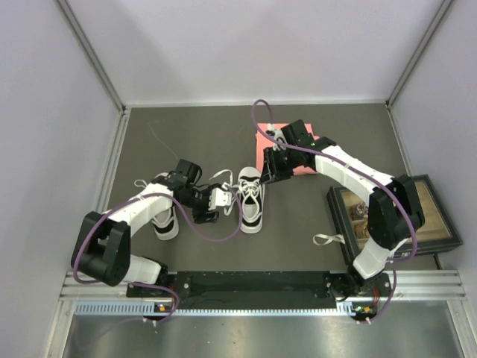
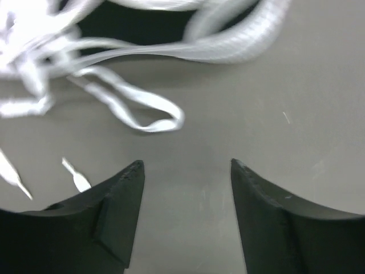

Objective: Tie the shoes

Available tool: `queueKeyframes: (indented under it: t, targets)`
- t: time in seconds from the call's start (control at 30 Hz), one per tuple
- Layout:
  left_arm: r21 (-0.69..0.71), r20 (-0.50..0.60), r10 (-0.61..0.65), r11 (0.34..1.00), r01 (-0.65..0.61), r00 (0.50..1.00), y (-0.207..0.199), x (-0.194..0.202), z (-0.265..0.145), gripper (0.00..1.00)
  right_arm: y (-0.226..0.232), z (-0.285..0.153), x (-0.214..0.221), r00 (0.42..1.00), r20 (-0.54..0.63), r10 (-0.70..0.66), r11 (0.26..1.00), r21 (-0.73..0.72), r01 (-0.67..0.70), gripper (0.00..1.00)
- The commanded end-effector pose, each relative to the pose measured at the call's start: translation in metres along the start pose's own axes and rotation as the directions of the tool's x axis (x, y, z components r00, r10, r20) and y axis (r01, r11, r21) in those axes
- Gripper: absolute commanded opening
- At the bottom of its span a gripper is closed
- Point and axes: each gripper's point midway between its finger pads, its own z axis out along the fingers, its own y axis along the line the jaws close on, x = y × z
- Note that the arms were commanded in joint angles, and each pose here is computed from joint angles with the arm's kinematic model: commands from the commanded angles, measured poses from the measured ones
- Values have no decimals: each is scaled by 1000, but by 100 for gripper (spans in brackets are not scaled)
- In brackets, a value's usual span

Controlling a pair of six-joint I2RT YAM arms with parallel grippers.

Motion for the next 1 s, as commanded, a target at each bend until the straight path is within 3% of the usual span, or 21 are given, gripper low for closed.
queueKeyframes:
  t: [0.0, 0.03, 0.1, 0.2, 0.57, 0.97]
  targets:
    - [241, 101, 525, 811, -532, 845, -22, -13, -15, 69, -2, -13, -17, 998, 64, -6, 1000, -19, 8, 36]
    - [318, 132, 480, 808, -496, 867, -35, -8, -12, 70, -4, -15, -17, 998, 69, -1, 1000, -13, 2, 36]
    - [345, 165, 519, 766, -542, 839, -29, -18, -13, 72, -5, -18, -17, 997, 72, -1, 1000, -9, 1, 36]
    - [312, 156, 539, 768, -560, 827, -15, -21, -2, 70, -6, -20, -14, 997, 77, 6, 1000, -2, -6, 36]
    - [302, 272, 713, 574, -761, 646, -20, -35, 3, 58, -6, -20, -10, 997, 76, 18, 1000, -6, -18, 37]
    - [288, 301, 769, 491, -822, 564, -12, -51, 27, 60, -7, -17, -5, 999, 52, 16, 1000, -17, -15, 37]
